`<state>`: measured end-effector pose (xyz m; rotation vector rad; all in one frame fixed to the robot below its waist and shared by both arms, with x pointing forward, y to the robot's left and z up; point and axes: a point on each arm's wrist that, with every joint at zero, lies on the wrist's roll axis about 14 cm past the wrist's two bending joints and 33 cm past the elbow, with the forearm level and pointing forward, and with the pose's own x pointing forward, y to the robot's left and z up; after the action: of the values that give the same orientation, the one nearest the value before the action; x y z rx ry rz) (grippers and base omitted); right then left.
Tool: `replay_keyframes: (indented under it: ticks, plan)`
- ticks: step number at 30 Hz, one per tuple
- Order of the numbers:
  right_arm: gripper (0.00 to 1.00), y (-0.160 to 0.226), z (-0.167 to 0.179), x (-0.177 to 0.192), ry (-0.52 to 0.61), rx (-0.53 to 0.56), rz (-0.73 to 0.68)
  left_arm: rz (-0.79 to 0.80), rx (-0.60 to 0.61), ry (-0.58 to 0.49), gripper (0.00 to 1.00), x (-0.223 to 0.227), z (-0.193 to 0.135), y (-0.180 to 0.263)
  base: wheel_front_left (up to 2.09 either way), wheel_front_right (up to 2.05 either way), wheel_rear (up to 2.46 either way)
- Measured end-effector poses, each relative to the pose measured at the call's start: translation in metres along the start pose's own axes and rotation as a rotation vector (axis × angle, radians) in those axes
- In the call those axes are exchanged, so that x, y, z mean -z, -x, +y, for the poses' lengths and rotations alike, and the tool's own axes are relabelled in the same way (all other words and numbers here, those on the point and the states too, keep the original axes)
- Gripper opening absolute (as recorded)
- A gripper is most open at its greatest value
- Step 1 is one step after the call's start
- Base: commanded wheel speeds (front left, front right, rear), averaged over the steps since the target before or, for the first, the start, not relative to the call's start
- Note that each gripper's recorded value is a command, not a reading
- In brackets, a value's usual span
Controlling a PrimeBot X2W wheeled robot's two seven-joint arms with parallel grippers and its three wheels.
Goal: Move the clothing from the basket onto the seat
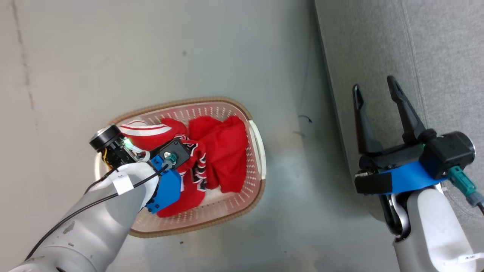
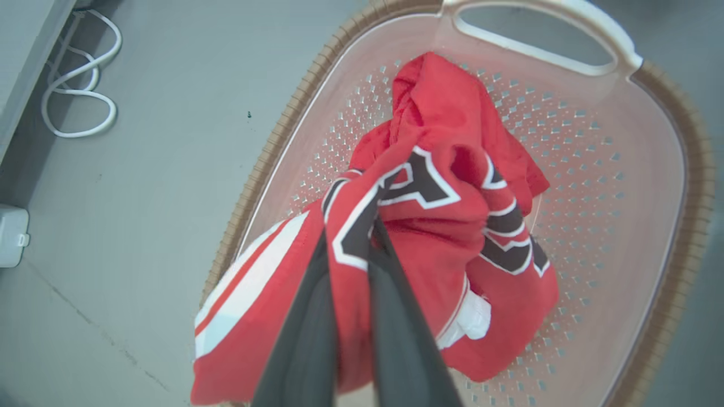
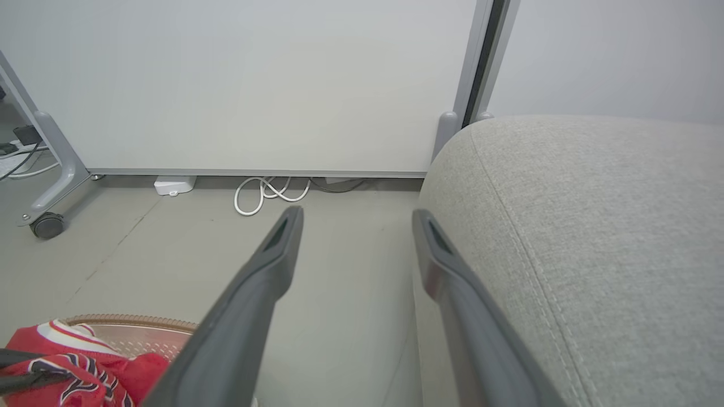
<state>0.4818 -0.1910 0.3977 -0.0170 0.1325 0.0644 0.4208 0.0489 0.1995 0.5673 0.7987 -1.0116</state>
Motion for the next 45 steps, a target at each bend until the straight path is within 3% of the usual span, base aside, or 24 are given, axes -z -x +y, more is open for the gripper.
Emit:
replay_keyframes:
  ticks: [6, 12, 38, 45]
  plan:
    - [1.0, 0.012, 0.009, -0.022, -0.011, -0.016, -0.043, -0.102, -0.112, 0.125, 0.0, -0.027, 0.016, 0.032, 0.0, 0.0, 0.0]
    - [1.0, 0.026, 0.016, -0.043, -0.022, -0.028, -0.085, -0.217, -0.199, 0.186, 0.0, -0.061, 0.024, 0.064, 0.0, 0.0, 0.0]
    - [1.0, 0.068, 0.049, -0.094, -0.037, -0.107, -0.206, -0.777, -0.45, 0.25, 0.0, -0.194, 0.049, 0.21, 0.0, 0.0, 0.0]
    - [1.0, 0.075, 0.051, -0.099, -0.043, -0.111, -0.22, -0.862, -0.464, 0.215, 0.0, -0.214, 0.043, 0.233, 0.0, 0.0, 0.0]
